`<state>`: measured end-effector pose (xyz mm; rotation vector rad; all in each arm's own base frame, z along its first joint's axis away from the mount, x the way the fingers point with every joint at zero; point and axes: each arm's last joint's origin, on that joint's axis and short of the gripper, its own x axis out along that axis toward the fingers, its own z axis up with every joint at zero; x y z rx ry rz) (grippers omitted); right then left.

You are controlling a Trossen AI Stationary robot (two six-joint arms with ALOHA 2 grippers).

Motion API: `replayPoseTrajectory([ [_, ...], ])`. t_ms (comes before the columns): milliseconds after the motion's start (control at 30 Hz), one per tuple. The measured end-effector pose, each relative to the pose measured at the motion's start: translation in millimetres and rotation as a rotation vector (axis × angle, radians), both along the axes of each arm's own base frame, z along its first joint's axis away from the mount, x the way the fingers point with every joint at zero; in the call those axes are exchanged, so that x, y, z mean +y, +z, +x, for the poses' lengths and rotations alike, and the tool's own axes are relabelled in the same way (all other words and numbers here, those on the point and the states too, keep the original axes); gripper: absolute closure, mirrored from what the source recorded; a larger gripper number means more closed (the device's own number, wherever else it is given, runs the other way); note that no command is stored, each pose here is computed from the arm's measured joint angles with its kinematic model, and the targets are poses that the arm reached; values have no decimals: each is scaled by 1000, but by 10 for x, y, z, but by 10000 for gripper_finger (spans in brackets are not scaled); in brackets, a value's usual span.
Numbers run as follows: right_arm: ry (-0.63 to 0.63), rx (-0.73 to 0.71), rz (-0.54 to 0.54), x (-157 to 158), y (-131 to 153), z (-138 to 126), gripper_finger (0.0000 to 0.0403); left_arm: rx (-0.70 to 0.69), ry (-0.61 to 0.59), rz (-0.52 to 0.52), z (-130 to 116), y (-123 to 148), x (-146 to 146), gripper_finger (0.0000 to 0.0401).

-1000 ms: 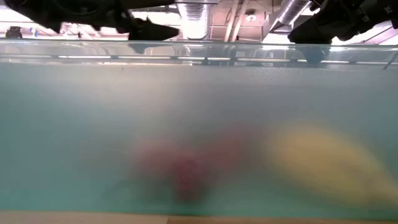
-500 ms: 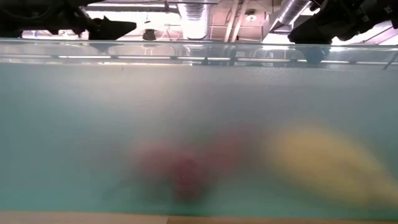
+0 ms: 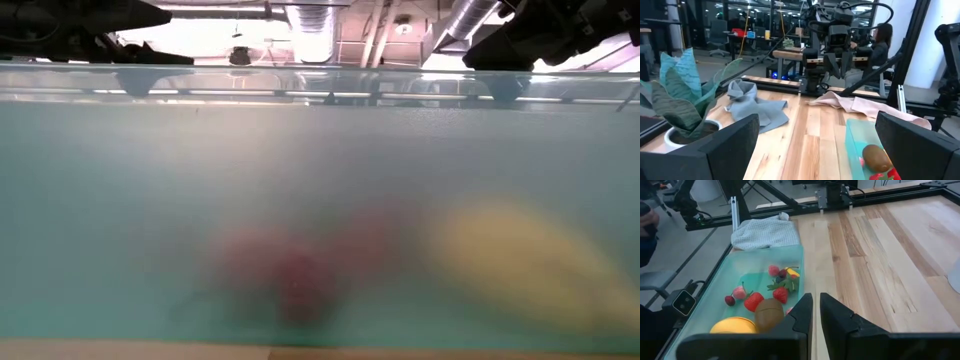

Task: Pick and placing Produce into tupperware
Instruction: Return to Home Position

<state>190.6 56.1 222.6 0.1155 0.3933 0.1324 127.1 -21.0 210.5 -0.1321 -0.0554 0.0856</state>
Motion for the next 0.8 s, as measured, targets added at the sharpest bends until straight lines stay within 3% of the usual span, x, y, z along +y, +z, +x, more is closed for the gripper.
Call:
replayPoseTrajectory([
  [267, 0, 0, -1, 0, 0, 0, 344, -9, 3, 19, -108, 19, 26, 14],
  [367, 37, -18, -100, -6, 1, 3, 344, -2, 8, 21, -148, 12, 37, 14],
  [433, 40, -26, -107, -8, 9, 6, 344, 0, 15, 20, -178, 10, 47, 14],
  [600, 22, -124, -57, -30, 245, -31, 344, 4, 16, 18, -251, -1, 64, 14],
  [800, 42, -238, -26, -71, 470, -290, 344, -5, 15, 8, -322, -3, 81, 14],
])
